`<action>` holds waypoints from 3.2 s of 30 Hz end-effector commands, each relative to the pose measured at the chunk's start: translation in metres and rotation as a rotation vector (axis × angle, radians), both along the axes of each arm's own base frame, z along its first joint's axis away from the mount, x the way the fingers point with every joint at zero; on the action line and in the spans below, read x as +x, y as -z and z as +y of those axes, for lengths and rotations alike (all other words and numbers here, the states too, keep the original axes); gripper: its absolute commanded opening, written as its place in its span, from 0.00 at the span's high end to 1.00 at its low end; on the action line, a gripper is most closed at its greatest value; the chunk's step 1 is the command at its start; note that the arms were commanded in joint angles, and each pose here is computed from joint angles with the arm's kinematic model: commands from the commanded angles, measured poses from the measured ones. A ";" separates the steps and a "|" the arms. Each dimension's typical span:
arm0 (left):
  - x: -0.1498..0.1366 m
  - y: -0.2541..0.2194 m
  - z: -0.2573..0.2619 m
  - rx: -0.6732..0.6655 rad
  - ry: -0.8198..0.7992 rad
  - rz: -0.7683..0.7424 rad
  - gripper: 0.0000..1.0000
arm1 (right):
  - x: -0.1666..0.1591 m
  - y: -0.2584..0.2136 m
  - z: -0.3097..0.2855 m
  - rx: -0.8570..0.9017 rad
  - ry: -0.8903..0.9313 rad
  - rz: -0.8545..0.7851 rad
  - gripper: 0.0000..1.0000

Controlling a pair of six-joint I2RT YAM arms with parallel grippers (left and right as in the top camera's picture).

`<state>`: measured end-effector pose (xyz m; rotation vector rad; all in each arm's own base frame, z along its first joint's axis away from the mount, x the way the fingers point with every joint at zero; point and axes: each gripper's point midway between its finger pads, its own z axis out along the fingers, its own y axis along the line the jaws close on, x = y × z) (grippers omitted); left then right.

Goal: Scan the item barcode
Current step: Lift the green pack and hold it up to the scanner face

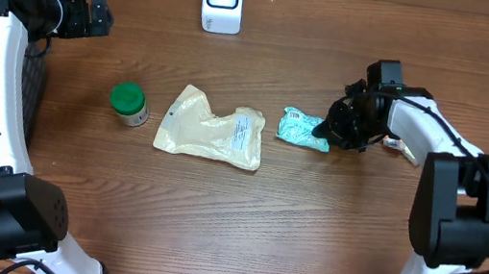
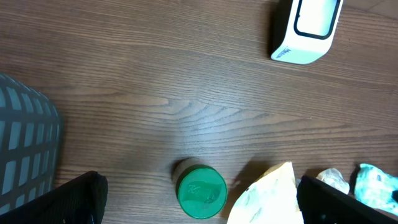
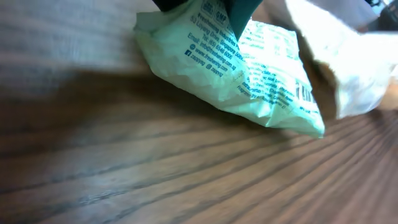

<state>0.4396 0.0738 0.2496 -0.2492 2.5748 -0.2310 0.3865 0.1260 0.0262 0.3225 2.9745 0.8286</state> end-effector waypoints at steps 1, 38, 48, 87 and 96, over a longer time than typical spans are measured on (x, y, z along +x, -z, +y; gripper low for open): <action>0.000 -0.010 -0.001 0.000 -0.002 -0.027 0.00 | 0.008 -0.070 0.011 0.085 -0.081 -0.202 0.96; 0.000 -0.010 -0.001 0.000 -0.002 -0.027 0.00 | 0.010 -0.274 0.056 -0.120 -0.173 -0.479 0.96; 0.000 -0.010 -0.001 0.000 -0.002 -0.027 0.00 | 0.126 -0.279 0.087 -0.527 -0.157 -0.844 0.96; 0.000 -0.010 -0.001 0.000 -0.002 -0.027 0.00 | 0.259 -0.178 0.199 -1.322 -0.818 -1.424 0.96; 0.000 -0.010 -0.001 0.000 -0.002 -0.027 0.00 | 0.258 -0.178 0.197 -1.342 -0.806 -1.407 0.96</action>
